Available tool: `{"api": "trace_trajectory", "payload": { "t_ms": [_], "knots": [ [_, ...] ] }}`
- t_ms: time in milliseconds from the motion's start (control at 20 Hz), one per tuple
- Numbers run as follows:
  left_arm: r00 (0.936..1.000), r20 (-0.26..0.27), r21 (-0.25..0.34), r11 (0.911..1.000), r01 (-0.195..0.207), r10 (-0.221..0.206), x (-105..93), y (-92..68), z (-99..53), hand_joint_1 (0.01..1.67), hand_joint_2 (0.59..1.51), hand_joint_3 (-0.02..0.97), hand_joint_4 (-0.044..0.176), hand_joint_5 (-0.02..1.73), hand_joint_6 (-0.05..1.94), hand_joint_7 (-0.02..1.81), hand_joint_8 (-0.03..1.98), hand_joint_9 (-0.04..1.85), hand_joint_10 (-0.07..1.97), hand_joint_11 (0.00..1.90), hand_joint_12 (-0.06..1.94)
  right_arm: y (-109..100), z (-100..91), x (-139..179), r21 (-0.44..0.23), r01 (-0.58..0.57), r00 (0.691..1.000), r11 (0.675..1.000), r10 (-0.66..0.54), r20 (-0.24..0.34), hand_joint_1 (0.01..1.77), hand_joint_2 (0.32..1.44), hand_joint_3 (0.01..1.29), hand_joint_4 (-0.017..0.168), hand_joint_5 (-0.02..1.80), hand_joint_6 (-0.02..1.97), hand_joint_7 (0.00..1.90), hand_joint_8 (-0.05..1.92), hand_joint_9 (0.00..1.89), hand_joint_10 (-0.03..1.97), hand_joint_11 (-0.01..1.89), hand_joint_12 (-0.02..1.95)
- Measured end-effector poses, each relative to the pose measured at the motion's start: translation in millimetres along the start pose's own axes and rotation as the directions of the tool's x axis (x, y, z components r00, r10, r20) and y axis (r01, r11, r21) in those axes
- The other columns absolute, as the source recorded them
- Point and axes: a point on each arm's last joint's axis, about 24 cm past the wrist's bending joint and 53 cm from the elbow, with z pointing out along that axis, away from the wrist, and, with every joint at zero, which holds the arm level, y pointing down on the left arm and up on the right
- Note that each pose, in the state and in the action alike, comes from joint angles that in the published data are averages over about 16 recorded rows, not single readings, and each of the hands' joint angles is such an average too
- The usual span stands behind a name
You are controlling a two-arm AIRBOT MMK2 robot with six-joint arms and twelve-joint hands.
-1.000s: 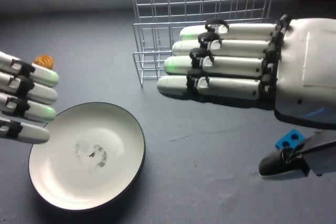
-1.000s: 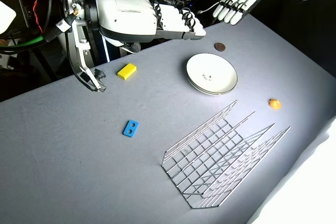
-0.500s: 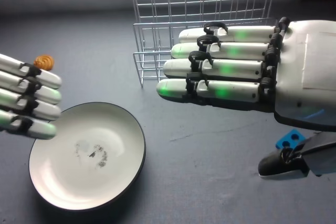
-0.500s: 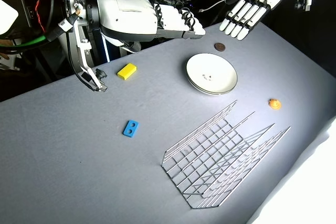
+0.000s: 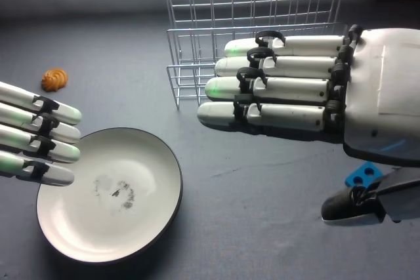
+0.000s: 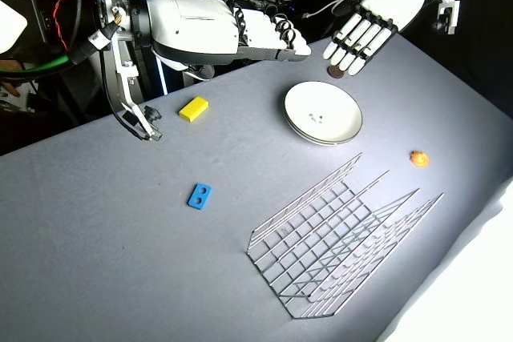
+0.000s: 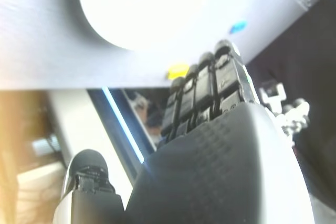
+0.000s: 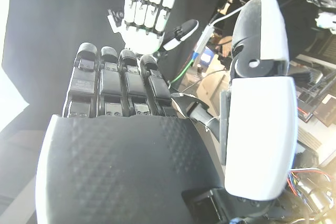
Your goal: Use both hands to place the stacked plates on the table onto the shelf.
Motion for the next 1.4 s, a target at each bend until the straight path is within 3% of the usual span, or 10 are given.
{"api": "trace_trajectory", "payload": {
  "t_ms": [400,550,1000,1400],
  "knots": [
    [0.9962,-0.048,-0.001,0.9973,-0.073,0.073,16.2,7.4,0.1,0.02,1.069,0.021,-0.001,0.02,0.02,0.01,-0.02,0.02,0.0,0.02,-0.01,3.0,-1.5,4.7,-0.014,0.007,1.0,1.0,-0.007,-0.011,0.98,0.92,0.01,0.006,0.02,0.02,0.01,0.01,0.01,0.0,0.01,0.0],
    [0.9939,-0.072,0.009,0.9965,-0.083,0.084,24.7,9.3,1.2,0.02,1.069,0.021,-0.001,0.02,0.02,0.01,-0.02,0.02,0.0,0.02,-0.01,4.2,-2.6,6.8,-0.02,0.007,1.0,1.0,-0.007,-0.015,0.98,0.93,0.01,0.006,0.02,0.02,0.01,0.01,0.01,0.0,0.01,0.0],
    [0.9912,-0.105,0.057,0.9955,-0.075,0.081,46.8,11.3,14.7,0.02,1.07,0.02,-0.001,0.02,0.02,0.02,-0.02,0.02,0.0,0.02,-0.01,6.8,-6.1,12.2,-0.034,0.006,1.0,0.999,-0.007,-0.025,0.9,0.96,0.01,0.005,0.02,0.02,0.01,0.01,0.01,0.0,0.01,0.0],
    [0.9943,-0.102,0.04,0.9988,-0.027,0.031,58.6,20.8,32.1,0.01,1.071,0.02,-0.001,0.02,0.02,0.02,-0.02,0.02,0.0,0.02,-0.01,6.3,-7.7,21.1,-0.036,0.014,0.999,0.999,-0.016,-0.052,0.91,0.96,0.01,0.005,0.02,0.02,0.01,0.01,0.01,0.0,0.01,0.0]
  ]
}}
